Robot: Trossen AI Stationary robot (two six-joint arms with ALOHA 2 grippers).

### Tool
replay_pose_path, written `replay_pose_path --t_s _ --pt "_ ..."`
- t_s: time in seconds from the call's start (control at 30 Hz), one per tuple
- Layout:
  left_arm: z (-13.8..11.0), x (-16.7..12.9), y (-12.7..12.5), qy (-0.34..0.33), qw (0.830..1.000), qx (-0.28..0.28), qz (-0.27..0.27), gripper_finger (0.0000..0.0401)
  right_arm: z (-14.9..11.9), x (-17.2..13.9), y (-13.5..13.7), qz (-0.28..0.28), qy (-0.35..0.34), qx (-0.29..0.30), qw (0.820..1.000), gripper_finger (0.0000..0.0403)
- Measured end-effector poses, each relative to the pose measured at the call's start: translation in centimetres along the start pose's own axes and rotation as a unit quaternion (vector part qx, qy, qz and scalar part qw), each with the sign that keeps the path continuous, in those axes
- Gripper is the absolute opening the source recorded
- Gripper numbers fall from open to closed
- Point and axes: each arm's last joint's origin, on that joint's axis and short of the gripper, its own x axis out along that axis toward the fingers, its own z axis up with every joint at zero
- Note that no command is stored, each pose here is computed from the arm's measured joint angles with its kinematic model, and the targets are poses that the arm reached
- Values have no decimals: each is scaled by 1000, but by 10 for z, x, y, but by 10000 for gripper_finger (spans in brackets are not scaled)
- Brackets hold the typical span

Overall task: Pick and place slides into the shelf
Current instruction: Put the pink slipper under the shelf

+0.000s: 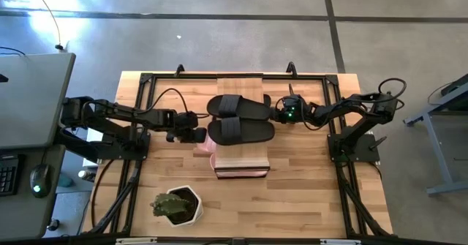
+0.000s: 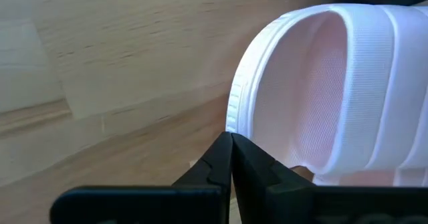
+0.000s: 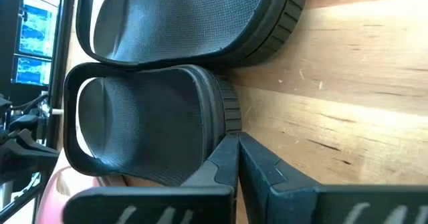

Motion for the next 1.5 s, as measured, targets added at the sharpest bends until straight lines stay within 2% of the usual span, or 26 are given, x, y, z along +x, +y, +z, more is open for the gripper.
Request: replay_pose_path --t_s 0.47,0.67,0.87,1.0,1.23,1.37,1.5 --pt "2 0 -5 -14 1000 0 -23 0 0 0 0 0 -1 5 1000 0" --pt "2 -1 -4 -15 1000 18 -20 0 0 -1 1 1 -3 3 1000 0" --pt "2 -1 -3 -28 999 35 -4 0 0 -12 3 -18 -3 0 1000 0" --pt "2 -1 1 -29 998 45 18 0 -4 -24 -2 -73 17 -23 997 0" --pt "-1 -2 12 -22 995 60 75 0 -6 -47 10 -62 21 -34 997 0" --pt "-2 -2 8 6 996 74 44 0 -23 -63 14 -73 77 -51 993 0" --pt "-5 -2 8 12 996 79 46 0 -52 -84 21 -85 126 -79 985 0"
